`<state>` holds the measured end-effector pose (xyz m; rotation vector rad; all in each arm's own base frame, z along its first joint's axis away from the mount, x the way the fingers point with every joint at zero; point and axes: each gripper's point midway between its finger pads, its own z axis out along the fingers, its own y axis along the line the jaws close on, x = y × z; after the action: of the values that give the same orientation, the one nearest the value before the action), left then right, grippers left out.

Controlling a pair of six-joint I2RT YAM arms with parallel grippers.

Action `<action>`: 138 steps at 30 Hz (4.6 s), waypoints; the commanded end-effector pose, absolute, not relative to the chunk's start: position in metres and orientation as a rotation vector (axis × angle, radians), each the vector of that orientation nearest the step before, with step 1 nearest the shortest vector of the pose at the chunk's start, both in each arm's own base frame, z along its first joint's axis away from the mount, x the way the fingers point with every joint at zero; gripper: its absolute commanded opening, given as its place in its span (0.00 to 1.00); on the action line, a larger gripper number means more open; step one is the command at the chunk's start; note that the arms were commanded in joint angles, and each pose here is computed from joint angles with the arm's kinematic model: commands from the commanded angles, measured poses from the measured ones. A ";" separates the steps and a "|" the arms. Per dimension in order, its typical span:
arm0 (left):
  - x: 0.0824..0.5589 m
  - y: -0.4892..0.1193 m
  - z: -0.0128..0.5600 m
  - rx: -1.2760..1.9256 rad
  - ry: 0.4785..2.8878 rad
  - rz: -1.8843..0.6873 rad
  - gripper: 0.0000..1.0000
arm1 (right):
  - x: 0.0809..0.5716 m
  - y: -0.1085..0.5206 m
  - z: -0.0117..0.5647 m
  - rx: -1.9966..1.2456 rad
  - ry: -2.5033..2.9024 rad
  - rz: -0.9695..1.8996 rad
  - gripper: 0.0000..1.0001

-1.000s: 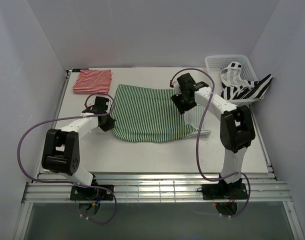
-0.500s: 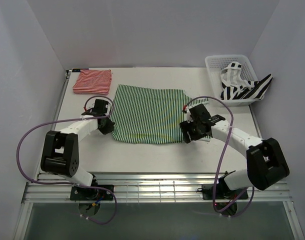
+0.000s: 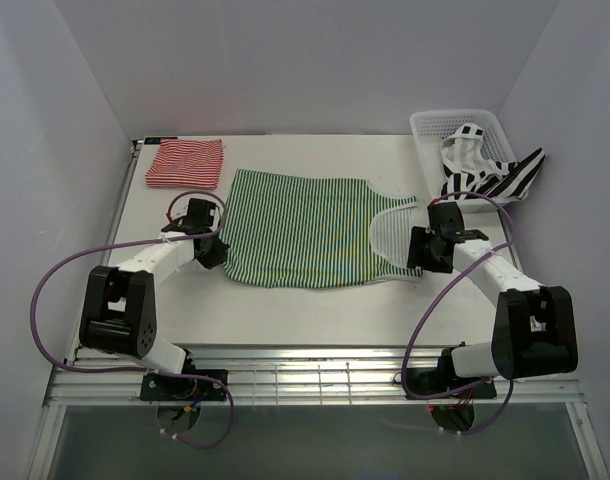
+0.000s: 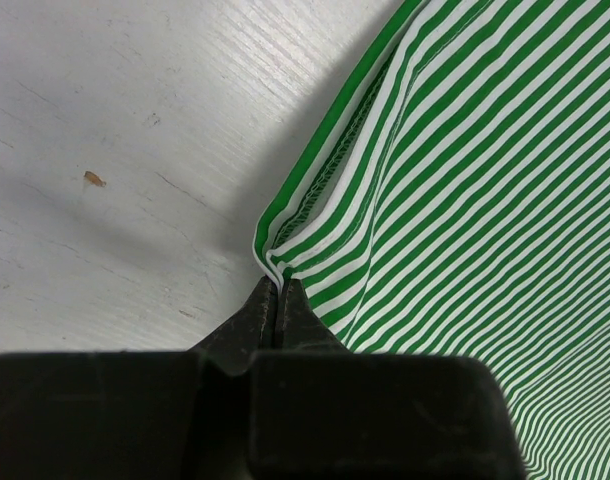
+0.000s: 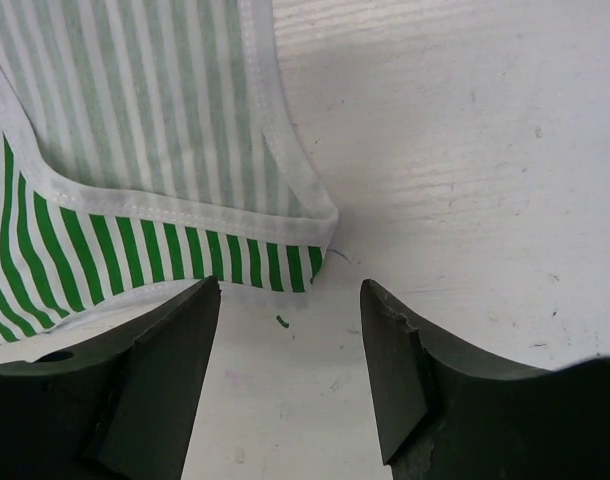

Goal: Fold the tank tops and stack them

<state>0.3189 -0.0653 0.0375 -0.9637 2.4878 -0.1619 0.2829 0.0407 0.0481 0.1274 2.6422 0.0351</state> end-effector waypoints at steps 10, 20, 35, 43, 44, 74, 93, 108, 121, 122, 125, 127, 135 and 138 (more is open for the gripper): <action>0.303 -0.064 0.044 -0.974 2.465 -0.194 0.00 | 0.261 0.042 0.007 0.205 2.742 0.086 0.22; 0.290 -0.065 0.060 -0.950 2.432 -0.248 0.00 | 0.259 0.034 0.055 0.226 2.565 0.126 0.08; 0.283 -0.070 0.065 -0.932 2.465 -0.280 0.00 | 0.247 0.017 0.061 0.271 2.607 0.103 0.08; 0.311 -0.082 0.080 -0.921 2.455 -0.339 0.00 | 0.274 0.022 0.086 0.227 2.583 0.144 0.08; 0.314 -0.083 0.082 -0.917 2.455 -0.343 0.00 | 0.276 0.022 0.088 0.227 2.582 0.144 0.08; 0.398 -0.080 0.077 -0.946 2.525 -0.258 0.00 | 0.338 0.014 0.090 0.240 2.634 0.174 0.08; 0.255 -0.077 0.068 -0.950 2.671 -0.310 0.98 | 0.215 0.022 0.057 0.421 2.778 0.236 0.53; 0.293 -0.234 0.125 -0.147 2.531 -0.804 0.98 | 0.198 0.140 0.075 -0.025 2.616 0.690 0.56; 0.256 -0.273 0.110 0.197 2.486 -0.865 0.98 | 0.199 0.148 0.039 0.065 2.658 0.665 0.56; 0.256 -0.273 0.109 0.200 2.486 -0.862 0.98 | 0.201 0.149 0.037 0.068 2.657 0.671 0.56; 0.254 -0.270 0.105 0.206 2.492 -0.846 0.98 | 0.210 0.150 0.037 0.082 2.644 0.657 0.55; 0.253 -0.267 0.103 0.196 2.497 -0.833 0.98 | 0.214 0.149 0.038 0.090 2.641 0.633 0.55; 0.250 -0.267 0.103 0.204 2.498 -0.838 0.98 | 0.236 0.163 0.063 0.153 2.458 0.757 0.32; 0.248 -0.266 0.099 0.206 2.505 -0.833 0.98 | 0.240 0.171 0.072 0.161 2.407 0.823 0.11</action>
<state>0.2486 -0.2635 0.0840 0.1747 2.5686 -0.8032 0.2231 0.1567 0.0513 0.1436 2.5273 0.7245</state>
